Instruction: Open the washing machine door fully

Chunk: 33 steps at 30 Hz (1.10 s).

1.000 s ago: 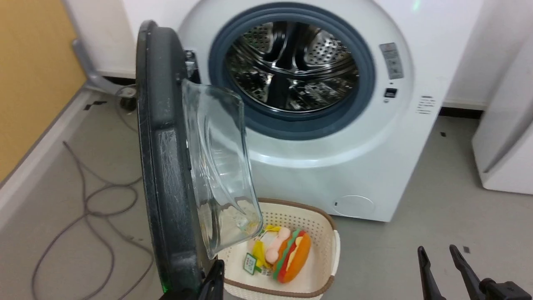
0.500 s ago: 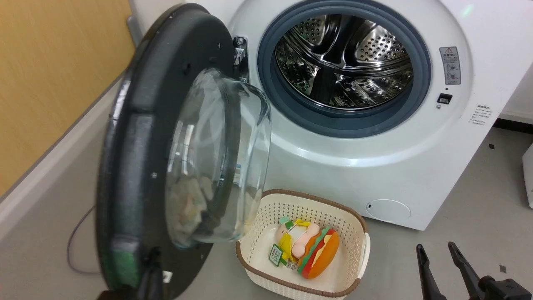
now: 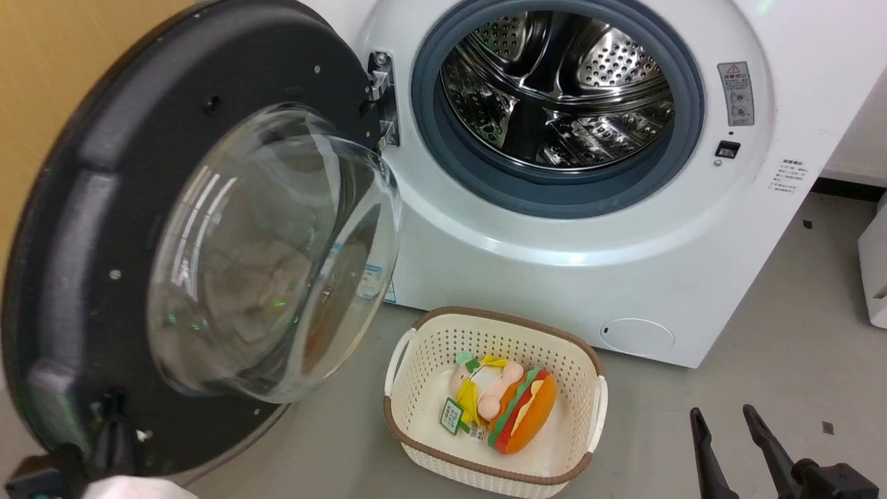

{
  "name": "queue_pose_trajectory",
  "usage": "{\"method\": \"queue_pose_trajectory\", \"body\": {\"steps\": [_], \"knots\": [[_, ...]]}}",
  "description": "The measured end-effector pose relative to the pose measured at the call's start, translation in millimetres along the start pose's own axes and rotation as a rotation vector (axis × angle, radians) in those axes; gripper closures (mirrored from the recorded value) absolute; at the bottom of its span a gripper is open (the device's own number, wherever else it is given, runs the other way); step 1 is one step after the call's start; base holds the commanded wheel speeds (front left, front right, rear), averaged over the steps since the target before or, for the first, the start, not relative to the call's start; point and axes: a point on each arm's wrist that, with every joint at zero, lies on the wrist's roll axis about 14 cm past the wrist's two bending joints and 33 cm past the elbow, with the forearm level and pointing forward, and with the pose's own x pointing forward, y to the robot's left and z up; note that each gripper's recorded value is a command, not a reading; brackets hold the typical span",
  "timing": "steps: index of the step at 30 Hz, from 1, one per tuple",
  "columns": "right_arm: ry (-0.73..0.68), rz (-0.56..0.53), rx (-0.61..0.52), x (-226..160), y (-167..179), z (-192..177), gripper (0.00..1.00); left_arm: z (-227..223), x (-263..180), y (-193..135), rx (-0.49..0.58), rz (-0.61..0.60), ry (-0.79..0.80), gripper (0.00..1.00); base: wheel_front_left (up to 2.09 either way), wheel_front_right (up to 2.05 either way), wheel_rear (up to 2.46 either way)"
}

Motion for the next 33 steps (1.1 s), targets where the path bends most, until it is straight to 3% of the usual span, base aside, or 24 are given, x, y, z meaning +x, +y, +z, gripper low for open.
{"method": "queue_pose_trajectory", "body": {"steps": [13,20,33], "knots": [[0.009,-0.011,0.01,1.7,-3.5,-2.0,0.0,-8.5,54.5,55.9,0.033,0.091,0.036,1.0,0.0,0.0,0.0],[0.01,-0.03,0.01,-2.1,-8.9,-2.2,0.0,-1.9,64.5,66.1,0.041,0.117,0.017,1.0,0.0,0.0,0.0],[-0.006,-0.02,0.008,-3.5,-4.9,1.4,0.0,-15.4,6.7,40.0,-0.012,0.1,-0.009,1.0,0.0,0.0,0.0]]}}
